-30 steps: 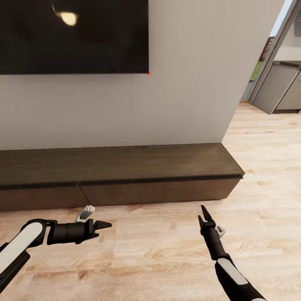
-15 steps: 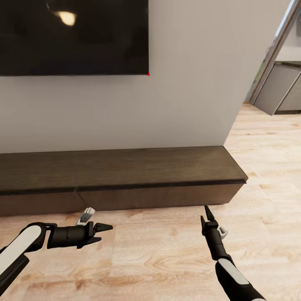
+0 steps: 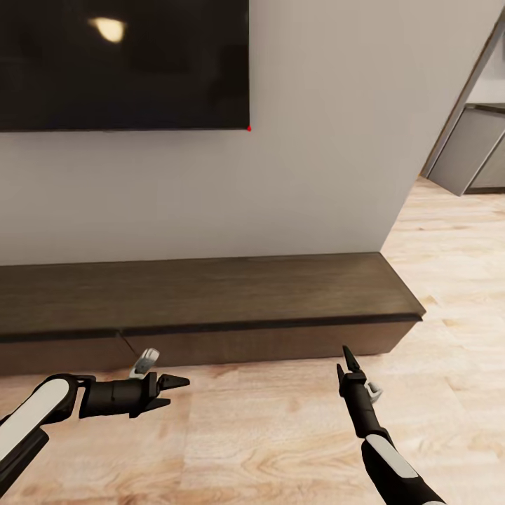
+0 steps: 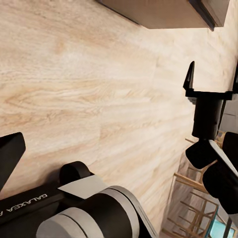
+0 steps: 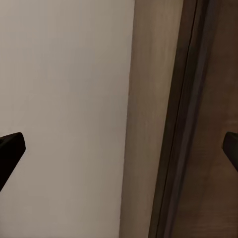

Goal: Place each of the two pumpkins and all three candles from the living room inside a cabinet in the living room (use any cabinet), then make sure every cabinet is closed, and position the cauldron so it is next to a table in the living room.

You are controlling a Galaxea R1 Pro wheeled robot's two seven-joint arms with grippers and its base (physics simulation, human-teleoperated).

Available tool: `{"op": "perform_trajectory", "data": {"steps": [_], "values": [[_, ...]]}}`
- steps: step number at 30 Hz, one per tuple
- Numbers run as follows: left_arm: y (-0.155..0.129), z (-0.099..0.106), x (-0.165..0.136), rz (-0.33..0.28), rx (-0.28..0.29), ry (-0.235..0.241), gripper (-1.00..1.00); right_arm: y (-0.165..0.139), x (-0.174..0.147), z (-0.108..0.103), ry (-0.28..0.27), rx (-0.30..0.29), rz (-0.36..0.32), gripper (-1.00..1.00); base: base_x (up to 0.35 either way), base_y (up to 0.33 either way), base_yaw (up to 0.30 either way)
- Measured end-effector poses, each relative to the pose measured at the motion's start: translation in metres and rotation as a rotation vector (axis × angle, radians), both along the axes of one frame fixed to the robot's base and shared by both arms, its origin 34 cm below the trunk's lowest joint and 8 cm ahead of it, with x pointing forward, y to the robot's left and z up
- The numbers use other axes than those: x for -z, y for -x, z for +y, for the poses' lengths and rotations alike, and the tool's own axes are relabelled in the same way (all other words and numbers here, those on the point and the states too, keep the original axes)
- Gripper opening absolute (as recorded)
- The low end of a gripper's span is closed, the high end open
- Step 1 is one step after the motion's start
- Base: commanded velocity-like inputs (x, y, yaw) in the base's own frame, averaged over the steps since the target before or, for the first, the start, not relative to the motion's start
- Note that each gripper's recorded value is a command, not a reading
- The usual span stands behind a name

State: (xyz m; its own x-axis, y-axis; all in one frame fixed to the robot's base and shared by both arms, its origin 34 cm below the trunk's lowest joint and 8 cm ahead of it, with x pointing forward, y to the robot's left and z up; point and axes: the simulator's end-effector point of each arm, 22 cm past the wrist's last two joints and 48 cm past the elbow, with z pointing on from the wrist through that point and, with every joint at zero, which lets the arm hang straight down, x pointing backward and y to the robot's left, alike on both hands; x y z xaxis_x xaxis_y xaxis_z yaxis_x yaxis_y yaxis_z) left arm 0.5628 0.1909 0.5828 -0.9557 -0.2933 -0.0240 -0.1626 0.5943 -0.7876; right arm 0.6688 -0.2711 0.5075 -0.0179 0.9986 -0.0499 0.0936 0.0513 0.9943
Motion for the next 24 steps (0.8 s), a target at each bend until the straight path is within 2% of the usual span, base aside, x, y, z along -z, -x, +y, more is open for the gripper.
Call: {"op": "perform_trajectory", "data": {"steps": [4, 7, 12, 24], "values": [[0.0, 0.0, 0.0, 0.0, 0.0, 0.002, 1.0, 0.001, 0.002, 0.0, 0.0, 0.0, 0.007, 1.0, 0.089, 0.0, 0.0], [0.002, -0.002, 0.001, 0.004, 0.003, 0.004, 1.0, 0.006, 0.012, -0.002, 0.003, 0.002, 0.037, 1.0, 0.019, 0.0, 0.0], [0.006, -0.008, 0.002, 0.012, 0.004, 0.036, 1.0, 0.015, 0.031, -0.004, 0.002, 0.004, 0.072, 1.0, 0.004, 0.0, 0.0], [0.019, -0.022, 0.019, 0.034, 0.014, 0.097, 1.0, 0.021, 0.055, -0.003, 0.006, -0.004, 0.063, 1.0, 0.0, 0.0, 0.0]]}}
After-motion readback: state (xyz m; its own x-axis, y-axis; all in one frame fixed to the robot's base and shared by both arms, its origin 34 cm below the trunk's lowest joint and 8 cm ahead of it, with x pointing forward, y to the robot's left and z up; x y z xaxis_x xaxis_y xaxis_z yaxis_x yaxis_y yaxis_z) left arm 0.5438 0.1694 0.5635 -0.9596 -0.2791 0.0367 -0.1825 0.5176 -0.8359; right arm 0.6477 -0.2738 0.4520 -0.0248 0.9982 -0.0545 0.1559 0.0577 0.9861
